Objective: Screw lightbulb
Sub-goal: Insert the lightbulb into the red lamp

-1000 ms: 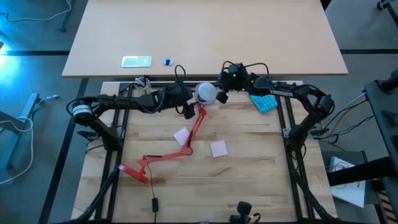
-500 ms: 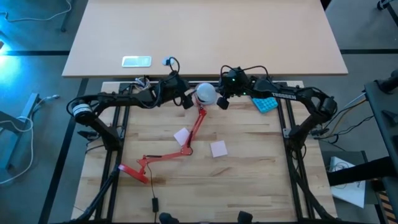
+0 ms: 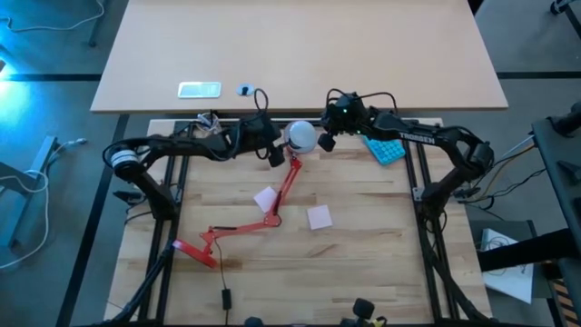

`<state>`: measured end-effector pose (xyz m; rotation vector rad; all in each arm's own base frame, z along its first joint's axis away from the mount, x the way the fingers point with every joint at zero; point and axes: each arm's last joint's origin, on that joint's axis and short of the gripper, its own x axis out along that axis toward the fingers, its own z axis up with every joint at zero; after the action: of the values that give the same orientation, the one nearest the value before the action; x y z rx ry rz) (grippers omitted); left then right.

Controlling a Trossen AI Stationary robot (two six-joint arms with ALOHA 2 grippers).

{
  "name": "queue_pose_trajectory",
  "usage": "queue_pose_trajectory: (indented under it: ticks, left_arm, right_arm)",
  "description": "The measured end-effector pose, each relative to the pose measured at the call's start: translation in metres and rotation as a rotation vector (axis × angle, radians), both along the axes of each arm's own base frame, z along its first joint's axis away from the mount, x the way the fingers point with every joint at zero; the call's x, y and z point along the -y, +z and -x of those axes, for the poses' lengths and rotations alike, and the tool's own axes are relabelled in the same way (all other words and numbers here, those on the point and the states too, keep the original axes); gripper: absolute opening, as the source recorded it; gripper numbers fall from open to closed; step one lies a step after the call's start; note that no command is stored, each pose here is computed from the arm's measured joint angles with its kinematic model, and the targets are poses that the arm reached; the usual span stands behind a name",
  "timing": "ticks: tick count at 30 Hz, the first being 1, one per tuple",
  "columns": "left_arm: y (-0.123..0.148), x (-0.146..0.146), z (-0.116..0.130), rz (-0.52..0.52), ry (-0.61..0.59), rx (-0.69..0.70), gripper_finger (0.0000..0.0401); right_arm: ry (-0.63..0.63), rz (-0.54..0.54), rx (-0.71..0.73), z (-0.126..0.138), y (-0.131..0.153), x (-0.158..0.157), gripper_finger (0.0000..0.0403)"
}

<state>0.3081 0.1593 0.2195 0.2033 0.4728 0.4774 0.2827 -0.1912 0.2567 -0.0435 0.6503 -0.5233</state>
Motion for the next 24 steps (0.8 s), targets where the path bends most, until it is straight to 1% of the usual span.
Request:
queue_pose_trajectory:
  ticks: [5, 12, 16, 19, 22, 24]
  left_arm:
    - [-0.006, -0.001, -0.004, 0.007, 0.017, 0.002, 0.0258]
    - [0.001, -0.009, -0.003, -0.004, 0.041, 0.017, 0.0258]
    - [0.004, -0.015, -0.001, -0.046, 0.089, -0.004, 0.0258]
    - [0.006, -0.016, 0.005, -0.081, 0.138, -0.062, 0.0258]
    - [0.009, -0.013, 0.009, -0.075, 0.138, -0.101, 0.0258]
    - [0.010, -0.008, 0.009, -0.051, 0.109, -0.101, 0.0258]
  right_arm:
    - [0.004, -0.018, -0.015, -0.006, -0.011, 0.003, 0.0002]
    - [0.042, -0.080, -0.004, -0.006, -0.014, 0.001, 0.0002]
    - [0.044, -0.145, -0.040, -0.004, -0.019, -0.003, 0.0002]
    - [0.060, -0.197, -0.079, -0.002, -0.023, -0.007, 0.0002]
    - [0.052, -0.188, -0.089, 0.001, -0.022, -0.006, 0.0002]
    - [0.042, -0.172, -0.074, 0.001, -0.020, -0.003, 0.0002]
